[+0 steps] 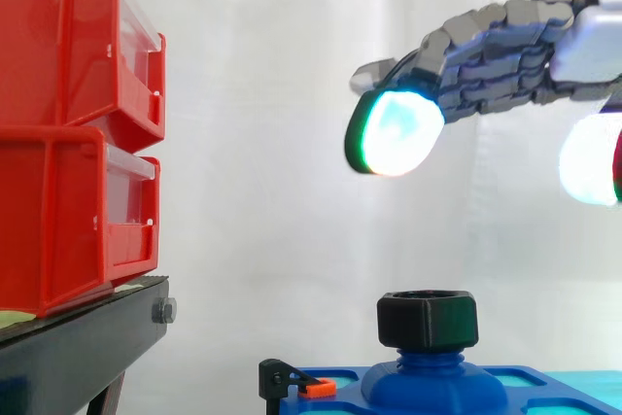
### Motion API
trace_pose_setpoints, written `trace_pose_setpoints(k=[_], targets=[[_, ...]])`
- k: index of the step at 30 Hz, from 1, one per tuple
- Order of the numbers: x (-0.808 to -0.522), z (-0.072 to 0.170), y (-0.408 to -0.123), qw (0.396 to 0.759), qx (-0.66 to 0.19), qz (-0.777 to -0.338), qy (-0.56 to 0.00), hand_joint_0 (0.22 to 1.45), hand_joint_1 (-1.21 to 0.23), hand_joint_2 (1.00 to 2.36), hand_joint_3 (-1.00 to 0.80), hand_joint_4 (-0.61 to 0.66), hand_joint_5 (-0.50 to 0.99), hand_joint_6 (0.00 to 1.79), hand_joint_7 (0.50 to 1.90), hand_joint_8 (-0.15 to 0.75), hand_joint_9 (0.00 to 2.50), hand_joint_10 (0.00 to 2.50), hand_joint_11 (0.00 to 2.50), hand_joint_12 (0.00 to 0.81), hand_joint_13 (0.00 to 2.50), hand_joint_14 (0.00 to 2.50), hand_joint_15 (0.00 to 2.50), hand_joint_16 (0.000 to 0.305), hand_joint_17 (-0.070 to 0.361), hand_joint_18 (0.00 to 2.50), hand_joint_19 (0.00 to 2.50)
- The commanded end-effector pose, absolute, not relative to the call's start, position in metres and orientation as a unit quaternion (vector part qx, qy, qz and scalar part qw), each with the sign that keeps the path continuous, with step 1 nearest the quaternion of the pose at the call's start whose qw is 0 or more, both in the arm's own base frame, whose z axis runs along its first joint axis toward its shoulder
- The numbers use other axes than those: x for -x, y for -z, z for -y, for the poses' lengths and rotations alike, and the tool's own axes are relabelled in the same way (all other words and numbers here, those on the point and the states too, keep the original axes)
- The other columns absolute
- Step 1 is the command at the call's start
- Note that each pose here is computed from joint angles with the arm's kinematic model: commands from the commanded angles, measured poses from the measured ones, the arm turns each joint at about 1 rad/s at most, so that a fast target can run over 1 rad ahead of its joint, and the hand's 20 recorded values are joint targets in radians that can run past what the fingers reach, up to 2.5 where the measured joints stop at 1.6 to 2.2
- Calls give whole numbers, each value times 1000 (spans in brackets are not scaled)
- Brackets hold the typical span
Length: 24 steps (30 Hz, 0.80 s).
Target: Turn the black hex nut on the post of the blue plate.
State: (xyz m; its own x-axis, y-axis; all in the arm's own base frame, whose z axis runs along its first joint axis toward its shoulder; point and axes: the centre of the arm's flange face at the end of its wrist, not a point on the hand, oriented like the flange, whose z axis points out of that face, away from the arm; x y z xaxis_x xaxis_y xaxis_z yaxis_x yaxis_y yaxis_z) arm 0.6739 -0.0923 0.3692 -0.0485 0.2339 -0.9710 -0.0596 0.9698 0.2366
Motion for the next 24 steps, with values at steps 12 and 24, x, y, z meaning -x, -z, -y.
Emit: trace_pose_setpoints(k=[12, 24], targets=[[-706, 93, -320, 700, -63, -702, -117, 416, -862, 1000, -500, -147, -300, 501, 640, 95, 0, 0, 0, 312, 0, 0, 0, 48, 109, 0, 0], [-711, 103, -304, 701, -59, -702, -107, 419, -820, 1000, -500, -101, -300, 501, 655, 103, 0, 0, 0, 316, 0, 0, 0, 48, 109, 0, 11]])
